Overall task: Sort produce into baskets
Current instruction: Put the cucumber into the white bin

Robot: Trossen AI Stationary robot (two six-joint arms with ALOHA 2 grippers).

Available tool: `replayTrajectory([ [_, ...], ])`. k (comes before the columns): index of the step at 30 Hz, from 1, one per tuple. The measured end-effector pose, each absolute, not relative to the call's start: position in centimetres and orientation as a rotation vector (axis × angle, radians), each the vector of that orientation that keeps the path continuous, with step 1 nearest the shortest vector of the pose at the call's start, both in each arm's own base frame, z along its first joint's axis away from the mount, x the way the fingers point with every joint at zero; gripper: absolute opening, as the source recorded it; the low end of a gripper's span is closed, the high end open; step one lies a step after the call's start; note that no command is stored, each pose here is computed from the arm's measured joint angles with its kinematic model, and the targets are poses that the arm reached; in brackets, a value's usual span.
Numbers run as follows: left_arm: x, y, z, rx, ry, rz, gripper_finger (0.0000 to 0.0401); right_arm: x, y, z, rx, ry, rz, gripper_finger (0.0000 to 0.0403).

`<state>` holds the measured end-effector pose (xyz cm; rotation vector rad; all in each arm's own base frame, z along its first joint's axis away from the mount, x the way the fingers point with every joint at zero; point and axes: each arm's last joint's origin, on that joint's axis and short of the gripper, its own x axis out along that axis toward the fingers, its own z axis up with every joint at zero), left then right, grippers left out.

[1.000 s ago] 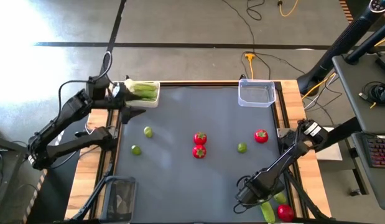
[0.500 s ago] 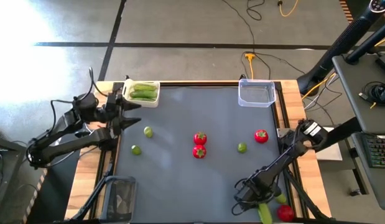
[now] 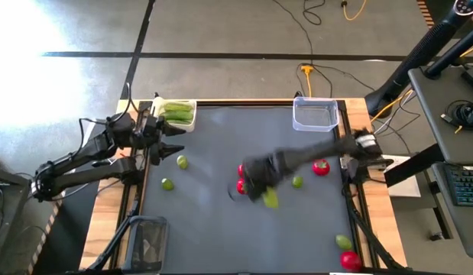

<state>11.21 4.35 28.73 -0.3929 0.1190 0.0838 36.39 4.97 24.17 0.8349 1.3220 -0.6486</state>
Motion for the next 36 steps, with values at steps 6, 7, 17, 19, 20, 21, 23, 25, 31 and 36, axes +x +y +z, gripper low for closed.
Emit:
replayTrajectory([
  [6,11.9,3.4,30.0,-0.416,0.112,0.023,0.0361,39.7,-6.5,23.4,0.394,1.298,-0.620,0.0161],
  [7,11.9,3.2,30.1,-0.421,0.111,0.018,0.0361,40.1,-7.9,22.9,0.324,1.316,-0.601,0.0161],
  [17,10.7,2.8,29.6,-0.386,0.364,0.224,0.0361,45.8,-11.7,17.3,-0.034,1.397,-0.314,0.0220],
  [19,10.5,2.8,29.6,-0.361,0.453,0.254,0.0361,46.6,-11.6,16.8,-0.037,1.392,-0.298,0.0243],
  [20,10.5,2.8,29.7,-0.348,0.490,0.256,0.0361,46.9,-11.6,17.0,-0.025,1.377,-0.285,0.0255],
  [21,10.6,2.9,29.7,-0.337,0.521,0.255,0.0361,47.2,-11.5,17.3,-0.009,1.362,-0.265,0.0266],
  [23,11.2,3.0,29.8,-0.303,0.558,0.247,0.0361,47.3,-11.4,18.3,0.024,1.342,-0.224,0.0288],
  [25,11.9,3.3,29.7,-0.255,0.594,0.229,0.0361,47.0,-11.1,19.5,0.038,1.337,-0.210,0.0307],
  [31,15.5,4.3,29.3,-0.171,0.611,0.164,0.0361,43.8,-8.1,27.1,0.019,1.266,-0.239,0.0332],
  [36,18.6,5.2,28.3,-0.160,0.486,0.060,0.0361,38.2,-5.0,32.3,0.029,1.235,-0.388,0.0329],
])
